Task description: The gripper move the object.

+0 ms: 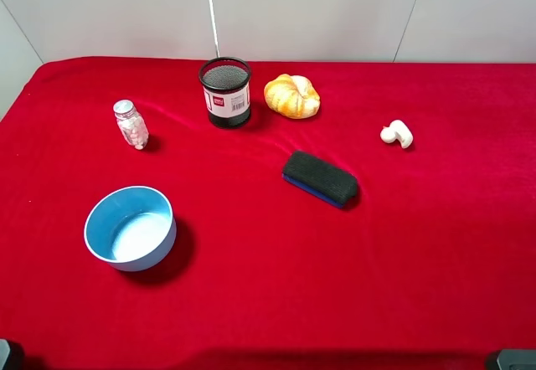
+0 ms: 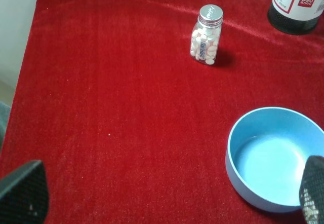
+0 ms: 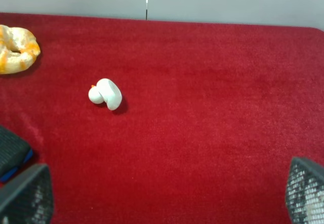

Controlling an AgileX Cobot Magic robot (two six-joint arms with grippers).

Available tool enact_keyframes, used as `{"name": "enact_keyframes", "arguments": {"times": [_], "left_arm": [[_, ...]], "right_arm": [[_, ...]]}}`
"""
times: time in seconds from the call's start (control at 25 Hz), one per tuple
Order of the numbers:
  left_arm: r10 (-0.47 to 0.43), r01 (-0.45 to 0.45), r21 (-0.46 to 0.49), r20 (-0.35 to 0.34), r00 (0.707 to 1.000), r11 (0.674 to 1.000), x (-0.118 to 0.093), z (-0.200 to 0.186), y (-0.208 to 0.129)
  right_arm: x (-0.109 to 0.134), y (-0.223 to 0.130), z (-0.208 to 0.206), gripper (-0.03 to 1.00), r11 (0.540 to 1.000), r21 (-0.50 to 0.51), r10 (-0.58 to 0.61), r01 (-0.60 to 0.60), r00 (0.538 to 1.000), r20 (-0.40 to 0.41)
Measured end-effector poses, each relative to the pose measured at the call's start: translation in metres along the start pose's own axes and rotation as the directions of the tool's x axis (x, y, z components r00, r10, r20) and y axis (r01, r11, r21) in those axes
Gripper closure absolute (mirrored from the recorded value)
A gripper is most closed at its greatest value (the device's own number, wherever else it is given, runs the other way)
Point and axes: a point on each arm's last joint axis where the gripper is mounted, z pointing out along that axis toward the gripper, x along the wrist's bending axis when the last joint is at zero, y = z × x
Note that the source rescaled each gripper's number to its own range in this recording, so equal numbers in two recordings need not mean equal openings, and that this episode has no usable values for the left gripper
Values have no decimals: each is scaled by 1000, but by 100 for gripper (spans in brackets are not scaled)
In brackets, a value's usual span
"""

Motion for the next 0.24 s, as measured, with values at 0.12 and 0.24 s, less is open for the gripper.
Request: {"name": "enact_keyframes", "arguments": {"times": [0.12,0.24], "left_arm": [[0,0,0,0,1000,1000,0,0,0],[0,0,0,0,1000,1000,0,0,0]], "right_arm": [[0,0,0,-3,1000,0,0,0,1000,0],[0,0,0,-3,1000,0,0,0,1000,0]]}}
